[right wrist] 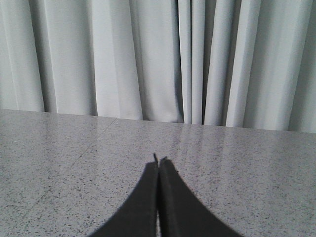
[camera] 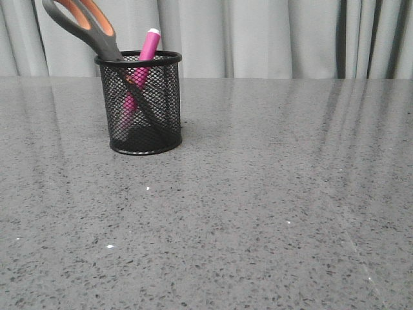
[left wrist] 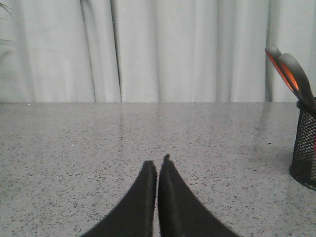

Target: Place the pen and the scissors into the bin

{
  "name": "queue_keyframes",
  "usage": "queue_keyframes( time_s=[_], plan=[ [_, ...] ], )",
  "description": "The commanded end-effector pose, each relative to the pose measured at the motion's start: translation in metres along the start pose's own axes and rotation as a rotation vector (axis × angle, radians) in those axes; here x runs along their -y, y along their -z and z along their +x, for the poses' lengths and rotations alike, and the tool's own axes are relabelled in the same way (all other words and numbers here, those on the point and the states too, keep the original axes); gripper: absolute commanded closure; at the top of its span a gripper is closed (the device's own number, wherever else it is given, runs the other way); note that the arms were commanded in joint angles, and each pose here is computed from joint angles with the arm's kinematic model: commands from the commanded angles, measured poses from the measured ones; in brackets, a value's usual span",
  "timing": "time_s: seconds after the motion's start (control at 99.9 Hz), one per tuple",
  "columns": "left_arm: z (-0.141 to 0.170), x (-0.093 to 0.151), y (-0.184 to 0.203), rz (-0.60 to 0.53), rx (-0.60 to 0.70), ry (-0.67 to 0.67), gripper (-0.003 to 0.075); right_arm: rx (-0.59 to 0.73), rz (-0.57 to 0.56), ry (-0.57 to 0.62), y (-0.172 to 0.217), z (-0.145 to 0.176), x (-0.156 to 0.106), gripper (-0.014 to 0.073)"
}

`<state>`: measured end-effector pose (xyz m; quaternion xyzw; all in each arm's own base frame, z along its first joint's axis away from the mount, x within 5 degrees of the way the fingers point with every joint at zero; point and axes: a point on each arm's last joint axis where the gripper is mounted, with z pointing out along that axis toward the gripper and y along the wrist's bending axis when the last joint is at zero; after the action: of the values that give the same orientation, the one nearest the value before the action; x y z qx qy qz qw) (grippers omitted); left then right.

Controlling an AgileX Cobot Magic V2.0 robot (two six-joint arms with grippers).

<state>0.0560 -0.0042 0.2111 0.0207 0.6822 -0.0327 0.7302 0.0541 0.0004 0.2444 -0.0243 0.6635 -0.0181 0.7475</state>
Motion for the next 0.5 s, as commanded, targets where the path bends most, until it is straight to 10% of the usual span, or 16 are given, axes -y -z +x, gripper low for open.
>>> queue_keyframes(
  time_s=[0.0,0.49],
  plan=[
    [-0.001,0.000,0.002,-0.001,0.077,0.012,0.0741,0.087,-0.003,0.009,0.000,-0.014,0.000,0.0669],
    [-0.001,0.000,0.002,-0.001,0.077,0.012,0.0741,-0.073,-0.003,-0.090,-0.002,0.035,-0.003,0.0669]
  ],
)
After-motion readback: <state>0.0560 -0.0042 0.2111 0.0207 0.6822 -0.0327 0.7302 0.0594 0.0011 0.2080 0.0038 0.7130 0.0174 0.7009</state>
